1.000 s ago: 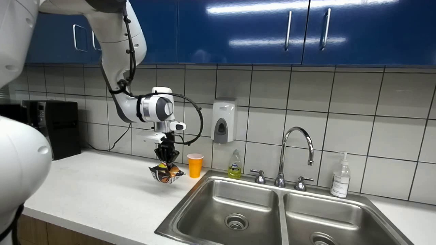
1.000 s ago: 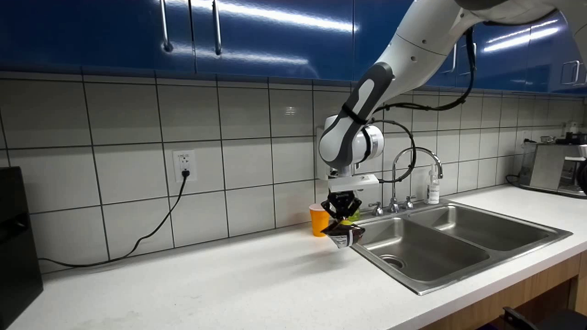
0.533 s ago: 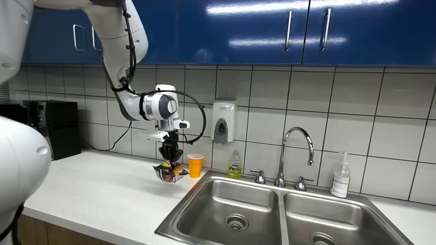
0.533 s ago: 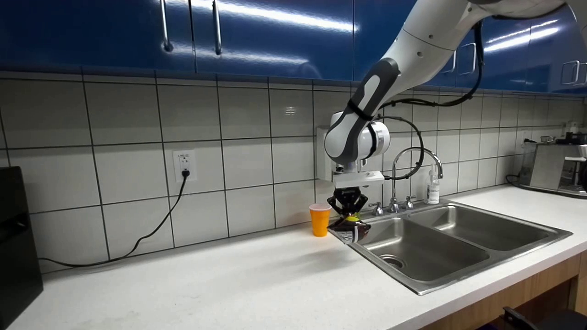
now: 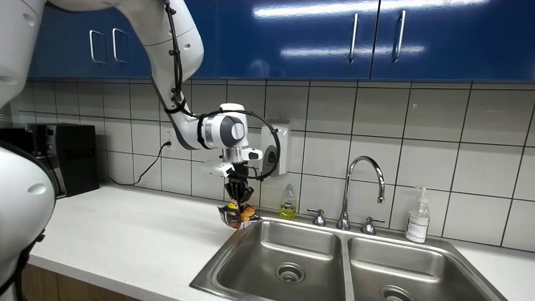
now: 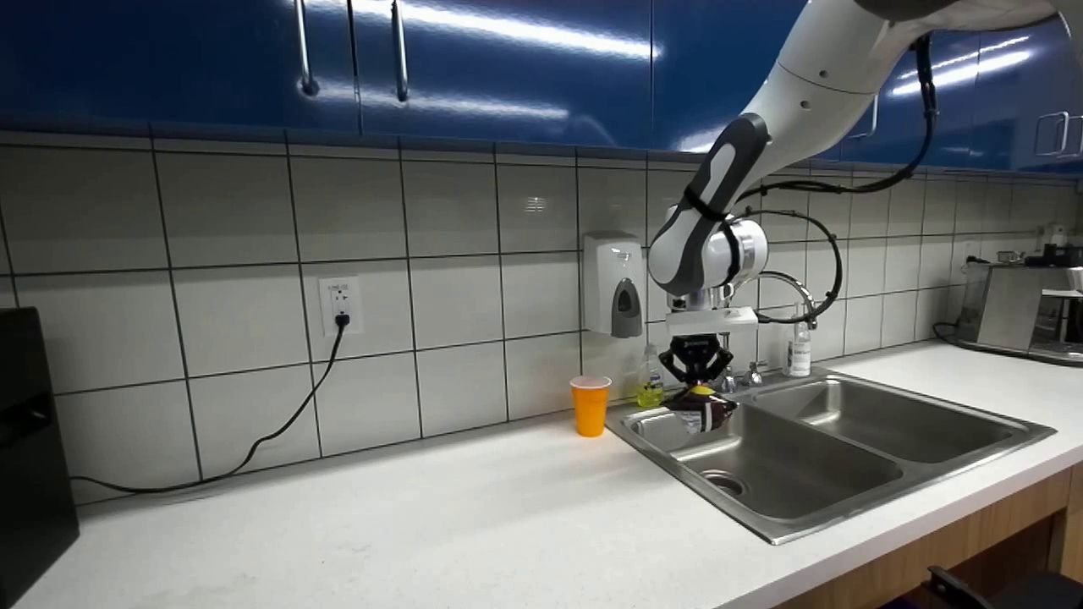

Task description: Place the bag of chips in the left sink

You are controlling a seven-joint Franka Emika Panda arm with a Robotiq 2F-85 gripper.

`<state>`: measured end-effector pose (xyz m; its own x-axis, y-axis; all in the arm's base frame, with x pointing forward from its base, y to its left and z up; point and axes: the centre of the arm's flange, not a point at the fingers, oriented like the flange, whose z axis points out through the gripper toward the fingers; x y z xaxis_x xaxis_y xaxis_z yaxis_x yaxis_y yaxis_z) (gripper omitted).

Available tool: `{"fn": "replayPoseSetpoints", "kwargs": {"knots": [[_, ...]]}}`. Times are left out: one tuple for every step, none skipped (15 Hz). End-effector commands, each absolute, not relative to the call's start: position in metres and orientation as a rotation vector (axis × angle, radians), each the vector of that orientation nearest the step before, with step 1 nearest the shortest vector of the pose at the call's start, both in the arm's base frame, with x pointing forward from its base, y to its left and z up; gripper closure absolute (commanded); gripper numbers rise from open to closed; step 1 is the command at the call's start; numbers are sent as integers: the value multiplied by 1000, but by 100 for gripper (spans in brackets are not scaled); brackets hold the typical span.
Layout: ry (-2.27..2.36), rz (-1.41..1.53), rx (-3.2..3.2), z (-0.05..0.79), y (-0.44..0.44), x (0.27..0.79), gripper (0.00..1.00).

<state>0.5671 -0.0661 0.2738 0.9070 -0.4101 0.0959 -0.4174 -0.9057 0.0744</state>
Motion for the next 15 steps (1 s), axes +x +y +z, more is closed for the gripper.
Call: {"fn": "replayPoseSetpoints", "kwargs": {"knots": [[-767, 130, 2955, 283, -104, 556, 100], [-790, 130, 2948, 282, -114, 555, 100], [-813, 129, 2940, 281, -123, 554, 100], [-835, 129, 2931, 281, -132, 553, 100], [-851, 129, 2924, 279, -139, 552, 100], [-865, 126, 2919, 277, -146, 552, 100], [-876, 126, 2913, 274, -151, 552, 100], [-881, 127, 2906, 269, -156, 553, 100], [-891, 127, 2899, 265, -160, 553, 100], [-902, 127, 2895, 257, -165, 554, 100], [-910, 127, 2891, 250, -170, 555, 100], [-922, 129, 2885, 240, -175, 556, 100], [-929, 134, 2879, 230, -180, 558, 100], [-942, 138, 2874, 219, -184, 560, 100], [-951, 145, 2869, 210, -188, 562, 100]]}}
